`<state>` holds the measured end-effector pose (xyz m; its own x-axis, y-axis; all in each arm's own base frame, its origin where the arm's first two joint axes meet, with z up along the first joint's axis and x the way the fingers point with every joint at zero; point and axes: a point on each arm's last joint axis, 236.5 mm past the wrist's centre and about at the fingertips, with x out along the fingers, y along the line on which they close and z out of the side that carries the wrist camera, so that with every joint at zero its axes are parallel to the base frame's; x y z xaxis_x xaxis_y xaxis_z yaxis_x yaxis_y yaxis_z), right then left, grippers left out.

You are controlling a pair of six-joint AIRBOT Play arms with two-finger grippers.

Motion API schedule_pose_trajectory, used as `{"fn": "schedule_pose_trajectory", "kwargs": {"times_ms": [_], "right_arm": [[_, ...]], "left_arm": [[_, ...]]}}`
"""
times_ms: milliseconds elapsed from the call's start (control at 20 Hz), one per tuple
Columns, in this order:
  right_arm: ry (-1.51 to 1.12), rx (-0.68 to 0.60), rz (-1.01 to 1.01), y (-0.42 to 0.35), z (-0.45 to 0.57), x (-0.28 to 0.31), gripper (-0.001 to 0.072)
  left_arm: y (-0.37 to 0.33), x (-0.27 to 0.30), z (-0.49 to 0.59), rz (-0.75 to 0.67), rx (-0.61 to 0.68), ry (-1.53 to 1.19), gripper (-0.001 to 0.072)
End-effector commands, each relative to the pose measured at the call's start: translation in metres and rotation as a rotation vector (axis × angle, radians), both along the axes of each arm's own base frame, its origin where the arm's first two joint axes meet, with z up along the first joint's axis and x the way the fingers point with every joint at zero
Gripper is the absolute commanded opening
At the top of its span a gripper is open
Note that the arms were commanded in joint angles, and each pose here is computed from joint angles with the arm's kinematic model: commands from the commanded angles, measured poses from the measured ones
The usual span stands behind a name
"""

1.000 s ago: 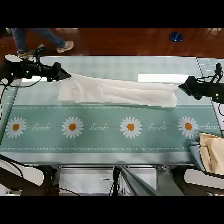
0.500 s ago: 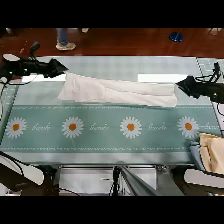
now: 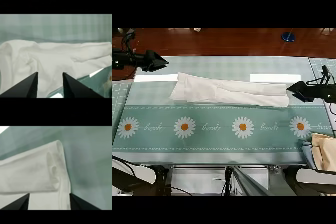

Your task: Fold the shirts.

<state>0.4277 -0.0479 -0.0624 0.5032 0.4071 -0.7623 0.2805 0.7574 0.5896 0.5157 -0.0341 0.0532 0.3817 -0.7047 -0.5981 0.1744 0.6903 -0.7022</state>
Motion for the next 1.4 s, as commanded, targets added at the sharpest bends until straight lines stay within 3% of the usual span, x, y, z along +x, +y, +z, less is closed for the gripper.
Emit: {"fn": "schedule_pose_trajectory", "kwargs": {"times_ms": [0, 150, 250, 300, 350, 450, 600, 750, 950, 1350], "right_arm": [[0.037, 0.112, -0.026, 0.012, -0.027, 0.006, 0.0576], [0.07, 0.148, -0.045, 0.022, -0.047, 0.009, 0.0559], [0.083, 0.185, -0.026, 0.045, -0.053, 0.013, 0.0323], [0.071, 0.209, -0.013, 0.058, -0.051, 0.017, 0.0132], [0.039, 0.236, -0.006, 0.067, -0.042, 0.024, 0.0024], [-0.058, 0.301, 0.093, 0.086, -0.002, 0.032, 0.0023], [-0.146, 0.279, 0.208, 0.094, 0.073, 0.025, 0.0023], [-0.201, 0.158, 0.219, 0.087, 0.133, 0.009, 0.0022], [-0.204, 0.035, 0.262, 0.088, 0.179, -0.036, 0.0023], [-0.302, -0.102, 0.268, 0.1, 0.253, -0.109, 0.0023]], "left_arm": [[-0.018, -0.011, 0.003, -0.067, -0.01, 0.018, 0.0366], [-0.03, -0.012, 0.003, -0.089, -0.01, 0.018, 0.0366], [-0.035, -0.013, 0.003, -0.1, -0.01, 0.019, 0.0366], [-0.038, -0.013, 0.003, -0.104, -0.01, 0.019, 0.0366], [-0.039, -0.014, 0.003, -0.108, -0.011, 0.019, 0.0355], [-0.042, -0.017, 0.005, -0.122, -0.013, 0.023, 0.0155], [-0.055, -0.019, 0.02, -0.138, -0.043, -0.001, 0.0023], [-0.097, -0.026, 0.042, -0.18, -0.118, -0.004, 0.0022], [-0.179, -0.051, 0.038, -0.304, -0.122, 0.054, 0.0023], [-0.304, -0.129, -0.003, -0.54, 0.034, 0.14, 0.0023]]}}
